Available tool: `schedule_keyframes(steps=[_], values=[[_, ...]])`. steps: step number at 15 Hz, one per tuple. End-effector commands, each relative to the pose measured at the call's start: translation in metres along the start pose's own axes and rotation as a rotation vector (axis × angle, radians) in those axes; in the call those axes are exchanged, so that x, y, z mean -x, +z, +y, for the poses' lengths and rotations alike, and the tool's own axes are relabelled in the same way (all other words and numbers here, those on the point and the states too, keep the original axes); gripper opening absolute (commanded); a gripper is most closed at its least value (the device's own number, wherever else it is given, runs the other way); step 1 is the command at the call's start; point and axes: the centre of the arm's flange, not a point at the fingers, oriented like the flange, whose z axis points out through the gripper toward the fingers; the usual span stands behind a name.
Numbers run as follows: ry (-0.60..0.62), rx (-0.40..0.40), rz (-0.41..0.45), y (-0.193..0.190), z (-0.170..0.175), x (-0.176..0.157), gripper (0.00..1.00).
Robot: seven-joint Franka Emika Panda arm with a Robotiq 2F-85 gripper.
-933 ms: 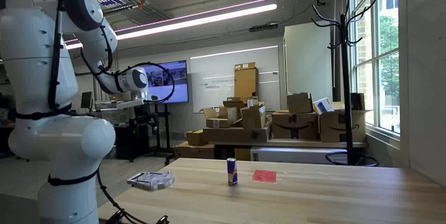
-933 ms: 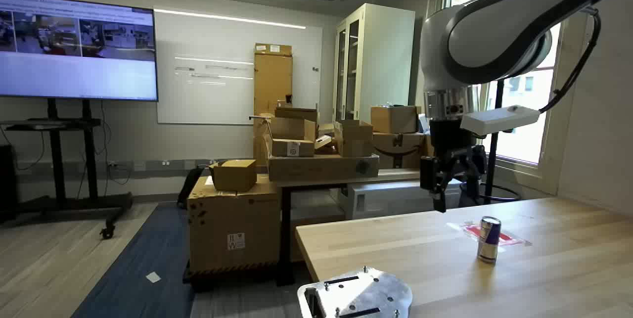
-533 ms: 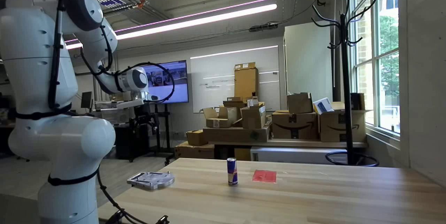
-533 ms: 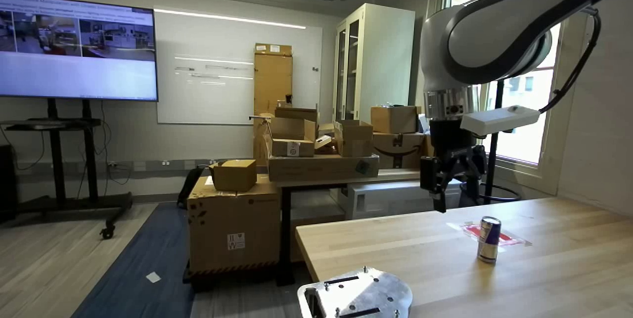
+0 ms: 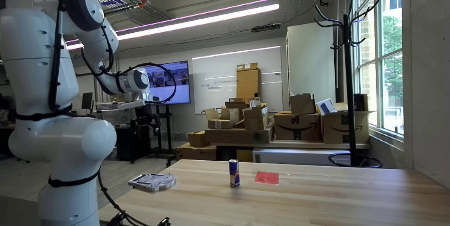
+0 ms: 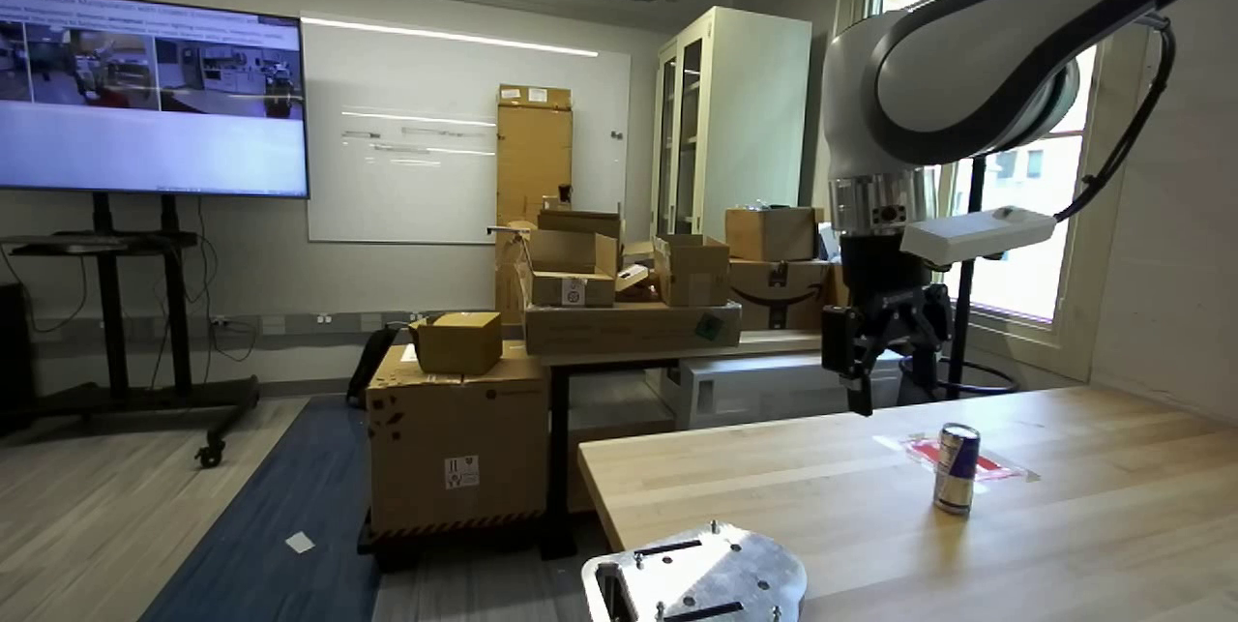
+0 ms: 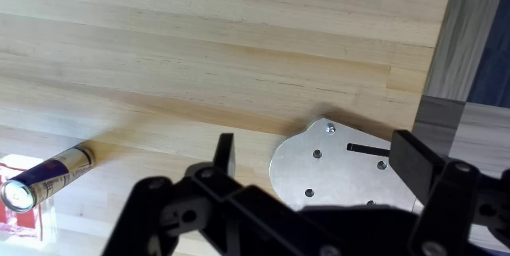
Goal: Put the can on top of the silver object on the left.
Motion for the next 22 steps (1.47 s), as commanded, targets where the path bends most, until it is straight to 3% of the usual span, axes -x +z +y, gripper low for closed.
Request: schedule_keyframes(steps=[1,11,22], values=[[0.0,0.0,0.0,0.0,0.0,0.0,1.0],[0.067,-0.014,0.004,-0.008,0.027,-0.014,1.0],[0.452,-0.122,0.111,0.0,0.176,-0.07,1.0]])
